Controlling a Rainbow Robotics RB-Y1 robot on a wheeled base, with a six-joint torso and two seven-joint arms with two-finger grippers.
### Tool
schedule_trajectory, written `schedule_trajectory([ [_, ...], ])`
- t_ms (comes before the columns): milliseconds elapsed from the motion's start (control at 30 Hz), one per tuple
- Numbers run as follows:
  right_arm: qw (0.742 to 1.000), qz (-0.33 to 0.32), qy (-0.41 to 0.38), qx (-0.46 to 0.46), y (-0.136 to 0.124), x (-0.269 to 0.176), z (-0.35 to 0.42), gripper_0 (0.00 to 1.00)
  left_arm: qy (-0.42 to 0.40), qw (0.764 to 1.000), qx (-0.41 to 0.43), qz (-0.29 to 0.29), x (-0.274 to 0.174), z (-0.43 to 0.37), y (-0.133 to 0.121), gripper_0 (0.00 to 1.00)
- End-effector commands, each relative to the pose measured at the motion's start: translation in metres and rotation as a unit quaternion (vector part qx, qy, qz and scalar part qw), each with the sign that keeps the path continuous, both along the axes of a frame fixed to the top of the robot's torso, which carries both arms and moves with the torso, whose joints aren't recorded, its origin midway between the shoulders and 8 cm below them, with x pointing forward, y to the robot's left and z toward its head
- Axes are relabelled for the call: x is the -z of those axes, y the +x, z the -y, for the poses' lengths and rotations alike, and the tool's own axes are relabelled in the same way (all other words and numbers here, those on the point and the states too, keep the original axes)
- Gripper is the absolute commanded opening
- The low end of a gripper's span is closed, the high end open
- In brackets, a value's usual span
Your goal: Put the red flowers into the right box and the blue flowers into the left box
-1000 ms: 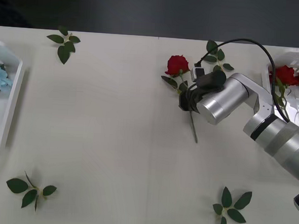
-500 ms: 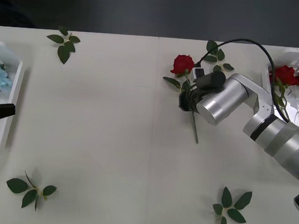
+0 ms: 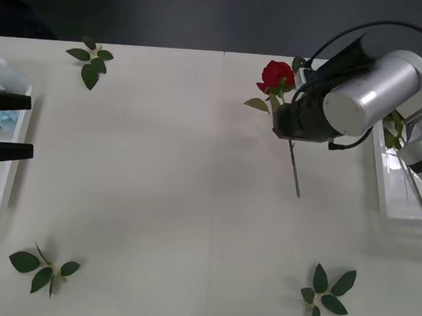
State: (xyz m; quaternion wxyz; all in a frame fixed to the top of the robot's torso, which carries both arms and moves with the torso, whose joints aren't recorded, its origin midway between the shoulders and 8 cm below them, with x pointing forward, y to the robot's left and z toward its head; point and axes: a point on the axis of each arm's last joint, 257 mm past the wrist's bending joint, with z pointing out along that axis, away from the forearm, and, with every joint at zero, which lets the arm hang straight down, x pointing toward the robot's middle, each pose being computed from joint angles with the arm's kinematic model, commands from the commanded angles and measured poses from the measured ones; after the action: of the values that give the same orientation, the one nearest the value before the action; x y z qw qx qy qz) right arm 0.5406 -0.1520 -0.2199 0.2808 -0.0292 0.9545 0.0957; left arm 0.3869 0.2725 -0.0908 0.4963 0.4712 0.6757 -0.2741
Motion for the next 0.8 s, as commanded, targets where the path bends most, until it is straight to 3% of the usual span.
schedule_trajectory([
  [33,0.999,0.024,0.003,-0.023,-0.002,-0.042,0.011,0.00,0.020,0.999,0.034,0.037,-0.010,0.008,0.007,1.00],
  [367,0.995,0.089,0.049,-0.016,-0.024,-0.102,0.077,0.00,0.024,0.997,0.060,0.029,-0.005,0.024,0.003,1.00],
  [800,0.988,0.131,-0.013,0.078,-0.056,-0.137,0.240,0.00,0.012,0.996,0.079,0.036,-0.010,0.032,-0.001,1.00],
])
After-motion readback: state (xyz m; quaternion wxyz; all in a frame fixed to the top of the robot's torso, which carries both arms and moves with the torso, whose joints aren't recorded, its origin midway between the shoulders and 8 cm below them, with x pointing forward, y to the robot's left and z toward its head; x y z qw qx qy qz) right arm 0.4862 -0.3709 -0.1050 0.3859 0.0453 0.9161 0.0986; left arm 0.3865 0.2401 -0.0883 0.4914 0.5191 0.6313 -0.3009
